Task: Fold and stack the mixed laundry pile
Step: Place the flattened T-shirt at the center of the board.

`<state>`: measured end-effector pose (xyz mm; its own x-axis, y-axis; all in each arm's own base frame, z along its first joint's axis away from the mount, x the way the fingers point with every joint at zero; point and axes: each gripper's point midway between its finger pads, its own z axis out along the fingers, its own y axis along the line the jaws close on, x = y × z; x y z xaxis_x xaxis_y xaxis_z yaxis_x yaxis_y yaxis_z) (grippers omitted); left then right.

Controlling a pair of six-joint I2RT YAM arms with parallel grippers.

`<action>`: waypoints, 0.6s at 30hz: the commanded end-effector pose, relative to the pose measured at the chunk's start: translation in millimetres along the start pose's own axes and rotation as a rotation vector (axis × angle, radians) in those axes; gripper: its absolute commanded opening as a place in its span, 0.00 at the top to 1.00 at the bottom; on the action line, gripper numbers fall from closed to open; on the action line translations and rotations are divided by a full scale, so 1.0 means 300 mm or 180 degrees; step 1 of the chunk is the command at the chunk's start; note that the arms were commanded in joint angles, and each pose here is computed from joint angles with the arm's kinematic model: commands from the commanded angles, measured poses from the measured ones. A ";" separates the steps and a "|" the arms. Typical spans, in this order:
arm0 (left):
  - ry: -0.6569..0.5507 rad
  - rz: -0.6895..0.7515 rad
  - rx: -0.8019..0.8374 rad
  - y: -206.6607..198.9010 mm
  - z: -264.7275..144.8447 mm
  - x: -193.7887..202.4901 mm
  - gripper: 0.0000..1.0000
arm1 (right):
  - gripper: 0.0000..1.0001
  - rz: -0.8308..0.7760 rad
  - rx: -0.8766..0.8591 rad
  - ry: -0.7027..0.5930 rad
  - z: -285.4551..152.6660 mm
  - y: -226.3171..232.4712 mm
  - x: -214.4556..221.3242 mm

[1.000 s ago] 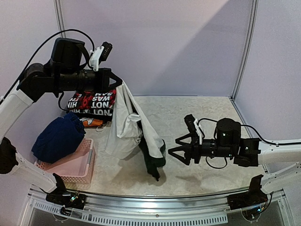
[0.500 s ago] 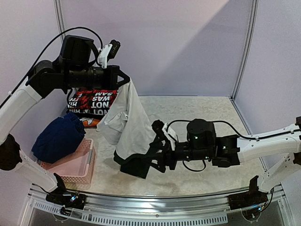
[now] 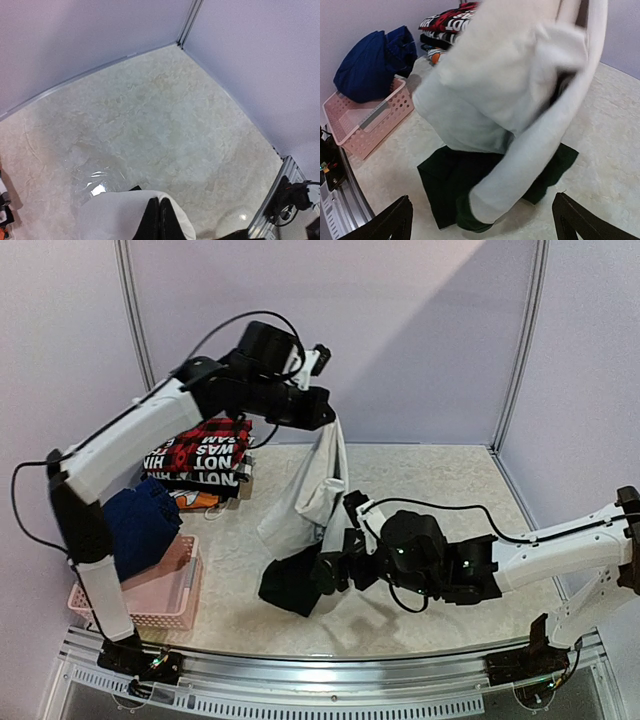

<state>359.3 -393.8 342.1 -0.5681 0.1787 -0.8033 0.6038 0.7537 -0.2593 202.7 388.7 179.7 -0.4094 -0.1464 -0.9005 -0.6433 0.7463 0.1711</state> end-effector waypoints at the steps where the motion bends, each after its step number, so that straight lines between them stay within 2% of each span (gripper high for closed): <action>1: 0.0627 -0.0048 0.0140 0.097 0.313 0.155 1.00 | 0.02 0.0252 0.0369 -0.0153 -0.070 -0.096 -0.024; 3: 0.0860 -0.0094 0.0220 0.141 0.436 0.232 1.00 | 0.02 0.0275 0.0390 -0.0149 -0.083 -0.109 -0.020; 6: 0.1022 -0.0197 0.0212 0.218 0.551 0.305 1.00 | 0.02 0.0302 0.0414 -0.0142 -0.095 -0.121 -0.008; 10: 0.1119 -0.0273 0.0133 0.287 0.597 0.352 0.88 | 0.02 0.0286 0.0403 -0.0096 -0.092 -0.119 0.001; 13: 0.1114 -0.0233 0.0089 0.287 0.552 0.338 0.66 | 0.02 0.0271 0.0388 -0.0060 -0.084 -0.113 0.009; 15: 0.1011 -0.0158 0.0030 0.281 0.496 0.303 0.45 | 0.02 0.0269 0.0410 -0.0033 -0.079 -0.117 0.019; 18: 0.0863 -0.0067 -0.0209 0.306 0.393 0.267 0.20 | 0.02 0.0287 0.0406 0.0034 -0.074 -0.121 0.037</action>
<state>443.9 -400.5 117.6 -0.7952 0.3438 -0.4994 0.5302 0.7939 -0.2976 207.3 351.0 188.6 -0.4393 -0.0524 -0.8968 -0.5353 0.8170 0.2145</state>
